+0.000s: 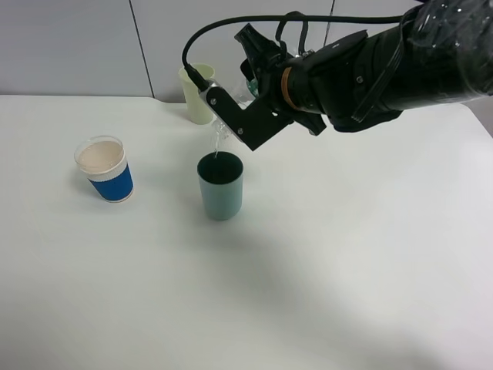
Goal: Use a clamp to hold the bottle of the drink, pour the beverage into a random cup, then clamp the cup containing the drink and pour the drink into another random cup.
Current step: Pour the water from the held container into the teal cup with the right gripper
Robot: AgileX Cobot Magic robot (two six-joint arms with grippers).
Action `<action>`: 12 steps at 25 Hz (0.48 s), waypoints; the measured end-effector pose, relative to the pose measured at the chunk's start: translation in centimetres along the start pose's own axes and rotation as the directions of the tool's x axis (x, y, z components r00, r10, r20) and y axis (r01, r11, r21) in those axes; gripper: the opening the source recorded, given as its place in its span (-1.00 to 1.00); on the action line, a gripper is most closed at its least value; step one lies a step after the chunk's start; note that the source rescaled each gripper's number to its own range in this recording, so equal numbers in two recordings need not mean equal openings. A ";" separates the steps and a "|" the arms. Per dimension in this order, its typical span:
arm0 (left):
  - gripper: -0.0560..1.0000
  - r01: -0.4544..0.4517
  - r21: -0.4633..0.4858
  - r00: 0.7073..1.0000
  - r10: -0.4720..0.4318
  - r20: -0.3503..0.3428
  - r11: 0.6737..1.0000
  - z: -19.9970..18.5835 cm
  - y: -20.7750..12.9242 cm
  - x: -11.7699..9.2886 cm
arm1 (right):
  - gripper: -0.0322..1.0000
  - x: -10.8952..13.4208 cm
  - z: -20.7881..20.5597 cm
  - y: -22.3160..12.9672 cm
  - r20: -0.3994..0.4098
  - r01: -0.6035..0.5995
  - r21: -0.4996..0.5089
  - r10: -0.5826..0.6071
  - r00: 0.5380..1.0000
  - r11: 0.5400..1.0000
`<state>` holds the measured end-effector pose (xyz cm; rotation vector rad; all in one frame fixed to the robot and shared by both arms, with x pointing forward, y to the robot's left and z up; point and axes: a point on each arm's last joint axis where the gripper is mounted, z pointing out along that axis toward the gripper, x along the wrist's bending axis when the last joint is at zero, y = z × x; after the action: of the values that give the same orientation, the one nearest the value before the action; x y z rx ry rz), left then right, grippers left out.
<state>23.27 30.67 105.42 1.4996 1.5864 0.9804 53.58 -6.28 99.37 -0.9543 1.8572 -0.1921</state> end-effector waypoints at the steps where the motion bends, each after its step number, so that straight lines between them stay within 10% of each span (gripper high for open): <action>1: 1.00 0.000 0.000 1.000 0.000 0.000 1.000 0.0 0.0 0.0 | -0.94 -0.1 -0.1 0.1 0.002 0.015 -0.001 -0.015 1.000 1.000; 12: 1.00 0.000 0.000 1.000 0.000 0.000 1.000 0.0 0.0 0.0 | -0.94 -0.2 -0.2 0.2 0.002 0.136 0.014 -0.136 0.991 0.991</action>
<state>23.27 30.67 105.42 1.4996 1.5864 0.9804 53.36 -6.00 99.51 -1.0717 1.7866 -0.2859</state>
